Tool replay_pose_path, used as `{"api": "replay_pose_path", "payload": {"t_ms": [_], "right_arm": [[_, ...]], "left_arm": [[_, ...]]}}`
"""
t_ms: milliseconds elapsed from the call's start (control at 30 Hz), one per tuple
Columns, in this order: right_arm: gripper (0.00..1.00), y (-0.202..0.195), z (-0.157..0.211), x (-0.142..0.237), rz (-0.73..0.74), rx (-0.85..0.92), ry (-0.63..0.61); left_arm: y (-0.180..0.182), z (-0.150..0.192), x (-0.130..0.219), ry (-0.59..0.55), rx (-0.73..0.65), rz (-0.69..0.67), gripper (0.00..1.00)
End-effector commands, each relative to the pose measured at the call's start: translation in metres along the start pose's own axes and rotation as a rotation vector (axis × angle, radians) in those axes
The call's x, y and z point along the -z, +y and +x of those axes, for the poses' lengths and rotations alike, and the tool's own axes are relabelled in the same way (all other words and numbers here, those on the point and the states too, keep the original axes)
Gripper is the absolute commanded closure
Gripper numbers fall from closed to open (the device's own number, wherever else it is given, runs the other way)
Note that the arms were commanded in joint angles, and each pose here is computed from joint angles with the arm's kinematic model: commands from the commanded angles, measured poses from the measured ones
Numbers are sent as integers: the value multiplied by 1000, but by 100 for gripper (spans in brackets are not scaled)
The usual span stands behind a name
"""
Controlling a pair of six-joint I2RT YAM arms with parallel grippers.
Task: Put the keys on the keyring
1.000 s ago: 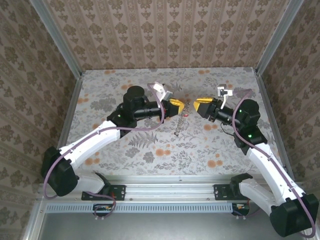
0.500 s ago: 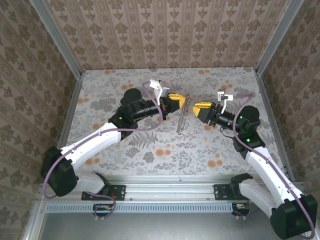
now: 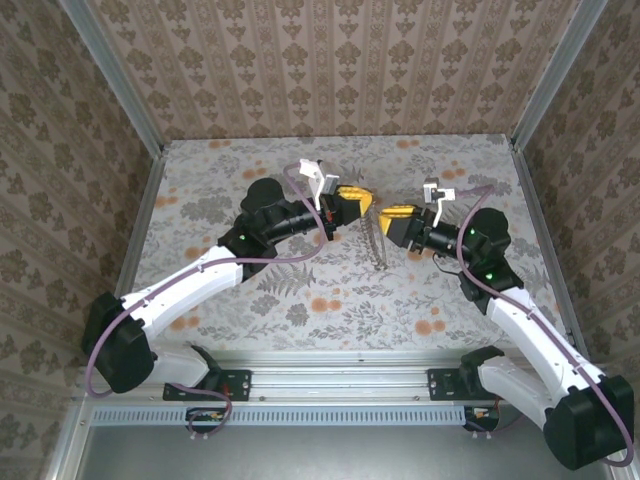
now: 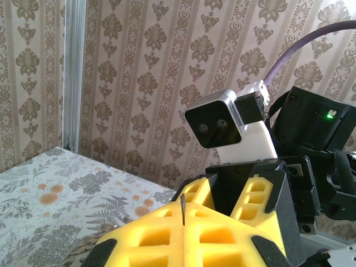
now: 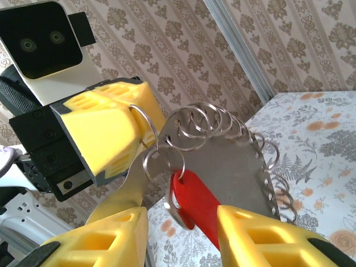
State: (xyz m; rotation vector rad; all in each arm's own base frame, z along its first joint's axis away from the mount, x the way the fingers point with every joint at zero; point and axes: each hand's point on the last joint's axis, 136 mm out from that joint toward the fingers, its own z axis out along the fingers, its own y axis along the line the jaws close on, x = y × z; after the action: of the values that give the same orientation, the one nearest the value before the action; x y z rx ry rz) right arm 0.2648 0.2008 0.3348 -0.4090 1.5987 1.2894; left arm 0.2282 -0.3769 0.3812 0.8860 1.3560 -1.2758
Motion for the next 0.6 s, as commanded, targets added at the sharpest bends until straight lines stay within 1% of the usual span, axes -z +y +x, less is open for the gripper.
{"api": "replay_pose_path", "payload": {"t_ms": [0,167,300,500,567], "right_arm": [[61,8,-17,-4,-4,62,-34],[61,8,-16,-9,-12,66,-32],[63,8,-14,-12,-17,66,-24],[72,8,-10,-13,-19,62,-15],[77,9,-9,-13,-23,63,-12]], "left_arm": [[-13,-28,2,-80,-32,32,100],[-14,-28,0,-83,-25,42,100],[-15,-30,-1,-90,-25,44,100],[-16,-31,-2,-100,-23,45,100],[-15,-31,-2,-102,-22,44,100]]}}
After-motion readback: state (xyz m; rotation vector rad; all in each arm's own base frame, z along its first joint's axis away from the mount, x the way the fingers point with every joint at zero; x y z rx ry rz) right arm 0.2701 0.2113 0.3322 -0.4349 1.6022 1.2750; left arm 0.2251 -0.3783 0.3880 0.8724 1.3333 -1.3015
